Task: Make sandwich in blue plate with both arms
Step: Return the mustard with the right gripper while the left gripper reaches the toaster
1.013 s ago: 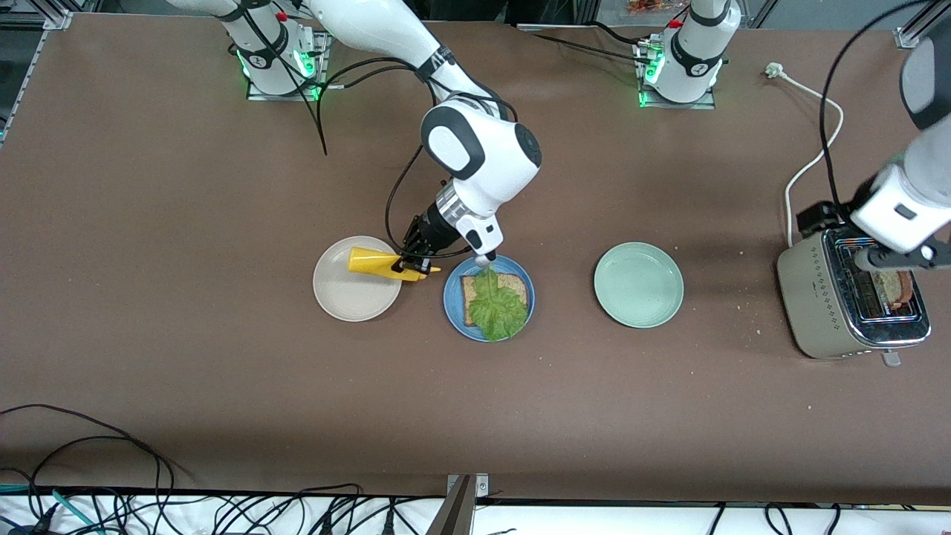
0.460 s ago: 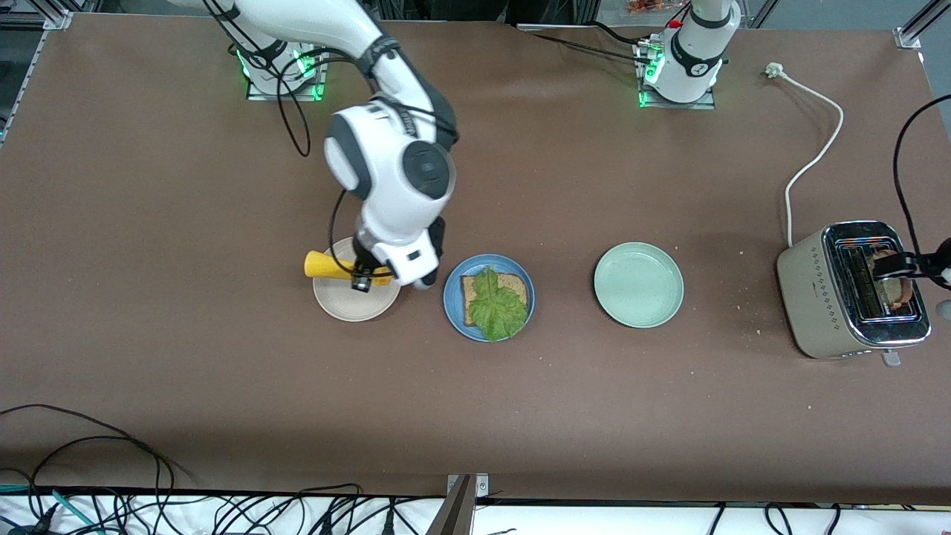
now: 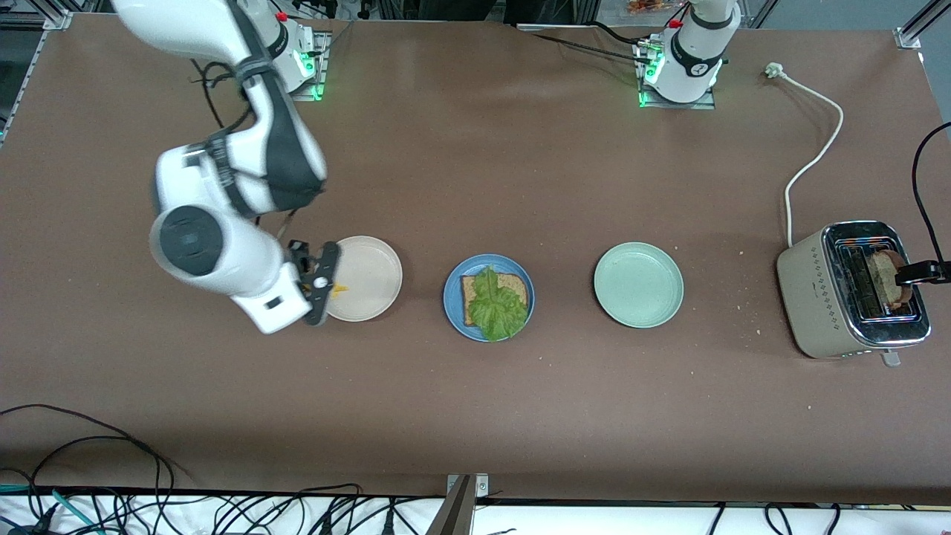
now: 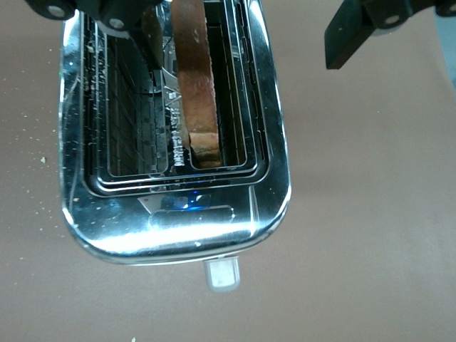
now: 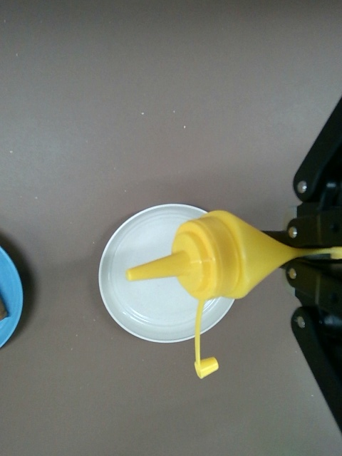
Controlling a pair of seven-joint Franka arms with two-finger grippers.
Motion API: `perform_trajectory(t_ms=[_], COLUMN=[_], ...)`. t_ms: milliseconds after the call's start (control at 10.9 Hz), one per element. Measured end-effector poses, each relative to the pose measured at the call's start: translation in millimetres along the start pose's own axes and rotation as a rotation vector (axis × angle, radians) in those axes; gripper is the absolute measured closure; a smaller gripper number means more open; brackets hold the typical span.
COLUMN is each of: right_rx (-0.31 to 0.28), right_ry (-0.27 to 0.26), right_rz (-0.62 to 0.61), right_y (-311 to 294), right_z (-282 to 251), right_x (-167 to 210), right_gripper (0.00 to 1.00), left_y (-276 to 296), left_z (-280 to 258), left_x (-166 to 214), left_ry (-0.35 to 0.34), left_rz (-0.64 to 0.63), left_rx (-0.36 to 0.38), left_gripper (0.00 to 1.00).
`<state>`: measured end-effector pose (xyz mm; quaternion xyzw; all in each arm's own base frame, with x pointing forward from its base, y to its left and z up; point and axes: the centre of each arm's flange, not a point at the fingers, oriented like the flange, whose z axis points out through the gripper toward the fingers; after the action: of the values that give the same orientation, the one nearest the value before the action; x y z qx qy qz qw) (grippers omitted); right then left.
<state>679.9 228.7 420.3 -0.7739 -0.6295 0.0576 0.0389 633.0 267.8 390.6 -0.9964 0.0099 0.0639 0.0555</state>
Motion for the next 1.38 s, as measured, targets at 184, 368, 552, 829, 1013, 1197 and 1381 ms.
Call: perform_trajectory(t_ms=[184,368,552,829,1013,1197,1381], right_rx=[0.082,0.160,0.205,0.268,0.290,0.308,0.310], right_ry=[0.130,0.232,0.318,0.499,0.643,0.765,0.869], right_rz=[-0.015,-0.045,-0.099,-0.211,-0.279,-0.332,-0.402], right_y=[25,39,49,64,76,80,81], right_z=[2,11,23,63,104,135,161], right_x=[-51,-94,-131,-188,-225,-242,-250], right_gripper=[0.96,0.96,0.96,0.96,0.96,0.96,0.96], left_y=[2,3,3,3,4,5,6], left_z=[3,0,0,0,4,5,0], left_x=[2,4,4,4,5,6,7], left_ry=[-0.002,0.003,0.004,0.003,-0.003,-0.003,0.006], left_rz=[-0.009,-0.009,-0.008,-0.007,-0.006,-0.004,0.000], left_rx=[-0.002,-0.001,-0.001,-0.002,-0.004,-0.005,-0.003], left_gripper=[0.03,0.10,0.31,0.73,0.88,0.93,0.93])
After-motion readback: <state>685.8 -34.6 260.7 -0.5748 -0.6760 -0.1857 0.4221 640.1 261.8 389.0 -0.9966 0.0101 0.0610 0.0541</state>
